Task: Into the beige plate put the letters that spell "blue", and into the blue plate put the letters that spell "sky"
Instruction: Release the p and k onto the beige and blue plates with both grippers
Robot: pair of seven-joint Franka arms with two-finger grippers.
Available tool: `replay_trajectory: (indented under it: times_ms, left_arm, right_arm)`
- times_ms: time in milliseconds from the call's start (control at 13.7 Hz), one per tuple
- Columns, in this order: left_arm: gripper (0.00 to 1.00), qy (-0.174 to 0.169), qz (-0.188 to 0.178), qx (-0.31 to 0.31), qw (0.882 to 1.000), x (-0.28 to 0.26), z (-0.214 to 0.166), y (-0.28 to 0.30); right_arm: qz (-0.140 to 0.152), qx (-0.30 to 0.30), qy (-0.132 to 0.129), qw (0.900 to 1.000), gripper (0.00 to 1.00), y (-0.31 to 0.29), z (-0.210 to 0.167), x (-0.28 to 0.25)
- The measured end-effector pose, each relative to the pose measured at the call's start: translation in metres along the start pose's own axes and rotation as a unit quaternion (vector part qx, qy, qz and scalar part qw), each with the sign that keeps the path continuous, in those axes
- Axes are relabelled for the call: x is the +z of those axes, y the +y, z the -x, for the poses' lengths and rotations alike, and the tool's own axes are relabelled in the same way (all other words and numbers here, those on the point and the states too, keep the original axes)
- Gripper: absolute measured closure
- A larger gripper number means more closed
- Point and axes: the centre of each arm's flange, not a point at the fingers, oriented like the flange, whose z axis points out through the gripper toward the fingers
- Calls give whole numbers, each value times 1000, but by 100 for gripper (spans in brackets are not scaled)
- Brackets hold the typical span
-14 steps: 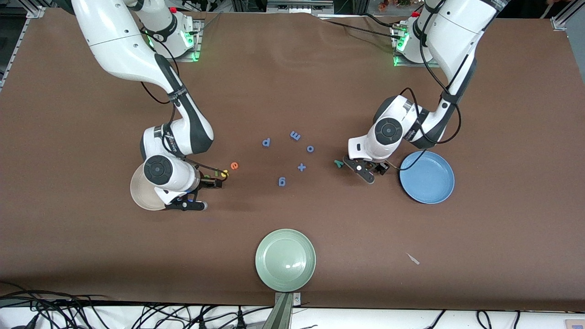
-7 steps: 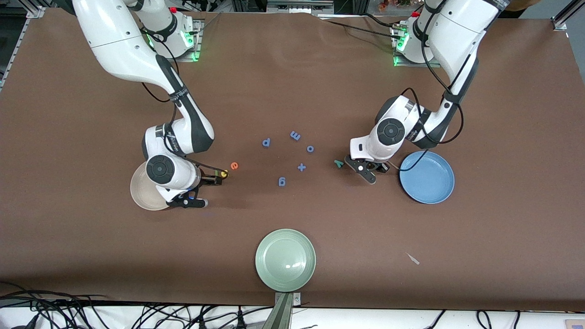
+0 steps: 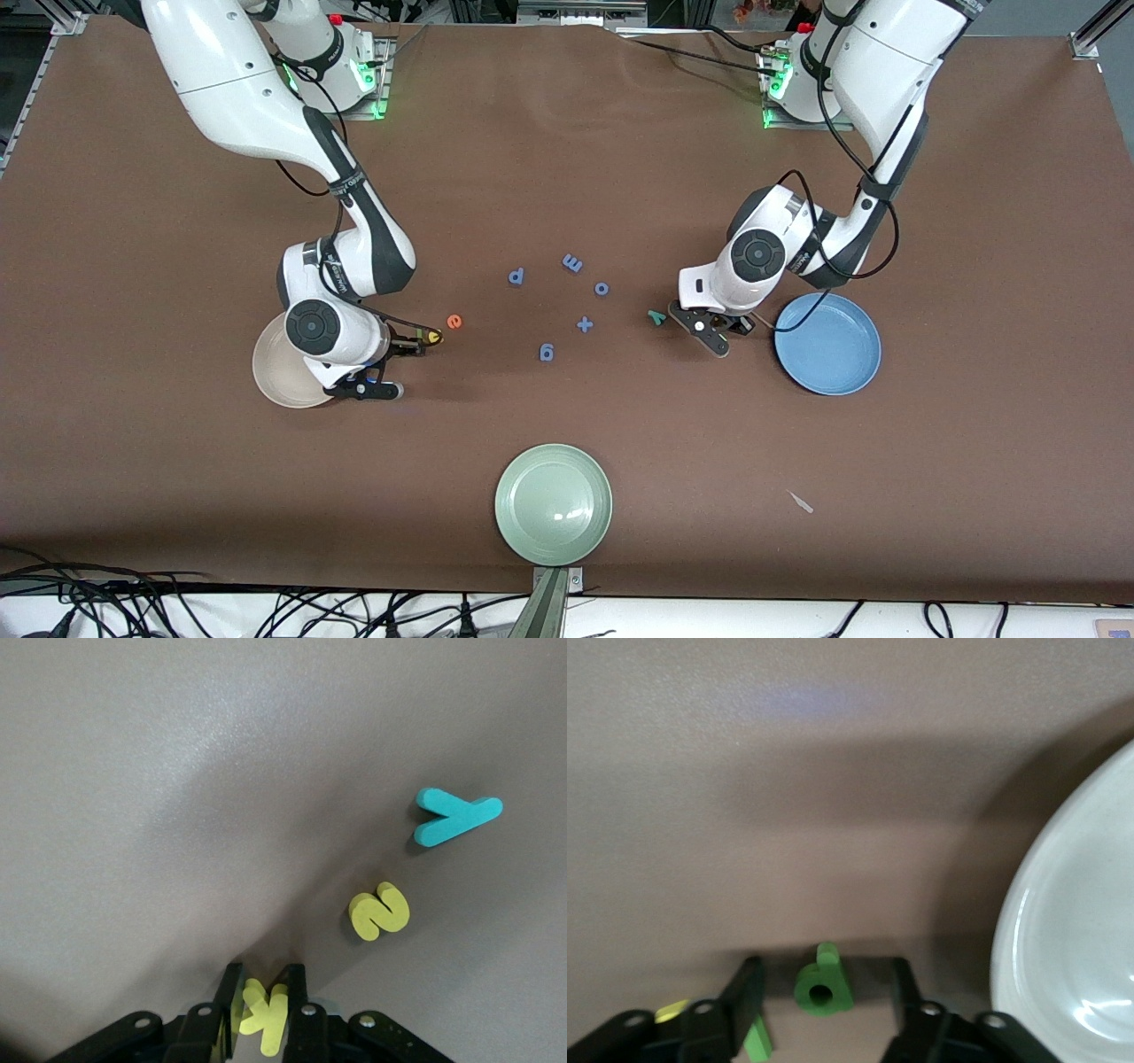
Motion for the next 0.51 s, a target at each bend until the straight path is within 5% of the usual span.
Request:
replay_trajectory:
  times_ms: [219, 511]
  left_arm:
    - [76, 0, 0, 0, 1000, 0, 0, 0]
    - [76, 0, 0, 0, 1000, -1, 0, 0]
  right_arm:
    - [-1, 0, 2, 1000, 74, 0, 0, -3]
    - [-5, -3, 15, 1000, 74, -1, -4, -23]
